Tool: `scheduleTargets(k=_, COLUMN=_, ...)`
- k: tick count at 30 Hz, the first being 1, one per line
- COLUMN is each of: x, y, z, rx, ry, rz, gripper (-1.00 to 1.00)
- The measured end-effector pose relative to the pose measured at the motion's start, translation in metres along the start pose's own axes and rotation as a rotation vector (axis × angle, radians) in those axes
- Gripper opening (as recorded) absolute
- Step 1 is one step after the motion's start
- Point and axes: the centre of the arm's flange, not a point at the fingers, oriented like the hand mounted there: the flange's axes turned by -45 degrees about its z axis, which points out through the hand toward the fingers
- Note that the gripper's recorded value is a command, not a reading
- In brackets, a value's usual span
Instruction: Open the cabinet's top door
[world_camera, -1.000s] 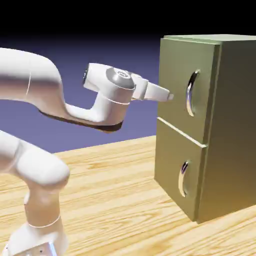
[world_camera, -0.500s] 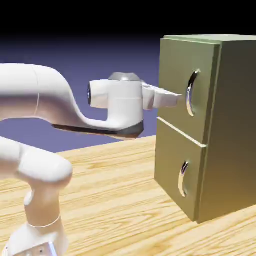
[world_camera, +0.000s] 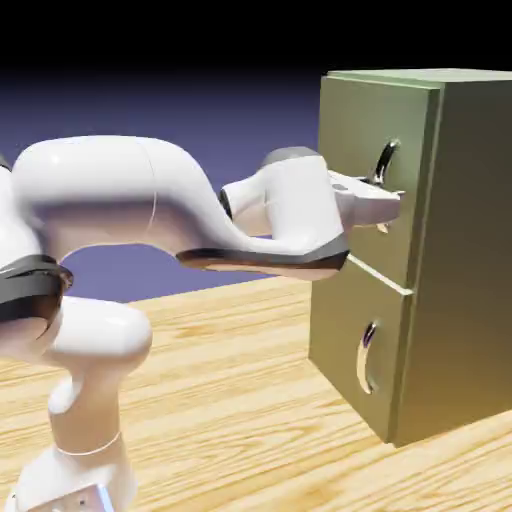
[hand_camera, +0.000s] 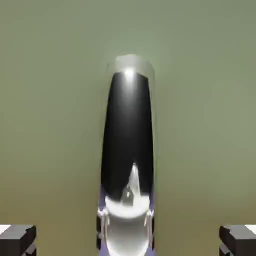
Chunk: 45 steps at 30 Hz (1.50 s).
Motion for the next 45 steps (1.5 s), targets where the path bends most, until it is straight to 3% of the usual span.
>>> scheduleTargets(k=19, x=0.000, y=-0.065, z=-0.081, rx=-0.346, ry=0.000, rz=-0.001, gripper=-1.00)
scheduleTargets(k=45, x=0.000, y=-0.138, z=-0.129, rx=-0.637, ry=0.000, rz=-0.001, gripper=-1.00)
